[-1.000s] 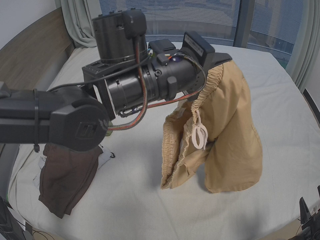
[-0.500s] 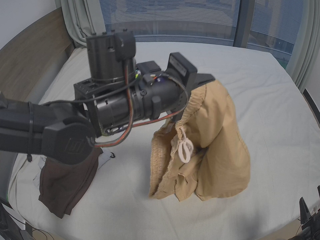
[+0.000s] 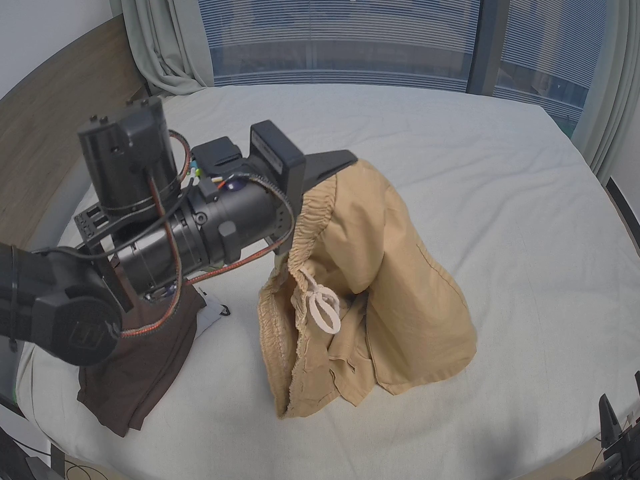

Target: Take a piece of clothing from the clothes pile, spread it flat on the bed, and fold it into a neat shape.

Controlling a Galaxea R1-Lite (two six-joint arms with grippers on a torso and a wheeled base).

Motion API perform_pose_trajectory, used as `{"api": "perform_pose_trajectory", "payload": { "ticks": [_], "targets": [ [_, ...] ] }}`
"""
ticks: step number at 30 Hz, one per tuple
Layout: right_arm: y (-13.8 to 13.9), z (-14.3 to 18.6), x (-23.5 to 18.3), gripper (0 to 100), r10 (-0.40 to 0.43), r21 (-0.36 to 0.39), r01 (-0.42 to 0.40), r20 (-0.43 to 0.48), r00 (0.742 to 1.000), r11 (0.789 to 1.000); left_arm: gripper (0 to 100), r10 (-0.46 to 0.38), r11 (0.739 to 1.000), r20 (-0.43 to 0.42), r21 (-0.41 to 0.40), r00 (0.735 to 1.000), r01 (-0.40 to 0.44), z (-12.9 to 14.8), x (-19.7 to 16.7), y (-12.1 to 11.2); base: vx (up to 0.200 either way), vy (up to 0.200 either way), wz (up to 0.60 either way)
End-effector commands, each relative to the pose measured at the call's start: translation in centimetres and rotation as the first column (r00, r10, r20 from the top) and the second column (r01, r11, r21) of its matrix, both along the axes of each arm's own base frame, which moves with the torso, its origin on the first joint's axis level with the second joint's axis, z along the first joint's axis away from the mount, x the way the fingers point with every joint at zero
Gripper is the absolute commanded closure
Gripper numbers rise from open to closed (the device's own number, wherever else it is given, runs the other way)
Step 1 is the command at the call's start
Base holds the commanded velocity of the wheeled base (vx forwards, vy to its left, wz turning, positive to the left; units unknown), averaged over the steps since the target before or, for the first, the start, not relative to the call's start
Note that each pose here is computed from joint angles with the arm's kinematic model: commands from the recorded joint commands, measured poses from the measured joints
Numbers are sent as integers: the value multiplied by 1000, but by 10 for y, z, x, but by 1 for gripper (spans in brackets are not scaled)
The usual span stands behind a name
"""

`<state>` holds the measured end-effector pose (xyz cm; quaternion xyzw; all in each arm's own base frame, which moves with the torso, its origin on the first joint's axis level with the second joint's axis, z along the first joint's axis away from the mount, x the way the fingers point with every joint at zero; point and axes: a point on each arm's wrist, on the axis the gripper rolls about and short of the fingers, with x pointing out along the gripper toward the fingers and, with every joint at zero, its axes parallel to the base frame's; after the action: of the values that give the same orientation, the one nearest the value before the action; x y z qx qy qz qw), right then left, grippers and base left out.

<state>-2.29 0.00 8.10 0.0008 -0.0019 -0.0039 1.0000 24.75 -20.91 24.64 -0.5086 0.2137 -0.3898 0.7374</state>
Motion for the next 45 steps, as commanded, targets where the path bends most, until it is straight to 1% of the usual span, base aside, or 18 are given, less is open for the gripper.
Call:
{"api": "perform_pose_trajectory", "payload": {
  "ticks": [1,3,5,6,7,11,14,19,22,26,28,29,32,36,41,45],
  "targets": [
    [0,-5,0,0,0,0,0,-5,1000,1000,100,25,999,-37,39,999,-23,-17,-6,13,0,0,0],
    [0,-5,0,0,0,-2,0,-7,1000,1000,100,34,998,-40,45,999,-33,-21,-6,16,0,0,0],
    [0,-5,0,0,0,-2,0,-7,1000,1000,100,64,996,-25,62,998,-63,-33,-4,27,0,0,0],
    [0,-5,0,0,0,-2,0,-7,1000,1000,100,64,996,-25,62,998,-63,-33,-4,27,0,0,0],
    [0,-5,0,0,0,-2,0,-7,1000,1000,100,81,993,3,85,997,-81,-41,-3,33,0,0,0],
    [0,-5,0,0,0,-2,0,-7,1000,1000,100,115,978,48,169,992,-121,-61,-2,47,0,0,0],
    [0,-5,0,0,0,-2,0,-7,1000,1000,100,128,970,66,198,990,-139,-69,-4,55,0,0,0],
    [0,-5,0,0,0,-2,0,-5,1000,1000,100,119,966,83,222,989,-135,-82,-6,69,0,0,0],
    [0,-5,0,0,0,-2,0,-7,1000,1000,100,102,957,92,264,991,-123,-96,-4,78,0,0,0],
    [0,-5,0,0,0,-2,0,-7,1000,1000,100,78,942,140,314,987,-119,-113,-1,88,0,0,0],
    [0,-5,0,0,0,-2,0,-5,1000,1000,100,78,940,146,318,986,-122,-117,0,91,0,0,0],
    [0,-5,0,0,0,-2,0,-5,1000,1000,100,88,936,153,326,984,-134,-125,4,95,0,0,0],
    [0,-5,0,0,0,-2,0,-5,1000,1000,100,111,937,178,310,978,-163,-133,8,100,0,0,0],
    [0,-5,0,0,-1,-6,1,-5,1000,1000,100,136,932,183,309,974,-189,-141,12,106,0,0,0],
    [0,-5,0,0,0,-8,0,-5,1000,1000,100,161,920,197,325,967,-219,-144,16,114,0,0,0],
    [0,-5,0,0,-1,-12,1,-4,1000,1000,100,174,916,195,327,965,-231,-145,17,118,0,0,0]
  ]
}}
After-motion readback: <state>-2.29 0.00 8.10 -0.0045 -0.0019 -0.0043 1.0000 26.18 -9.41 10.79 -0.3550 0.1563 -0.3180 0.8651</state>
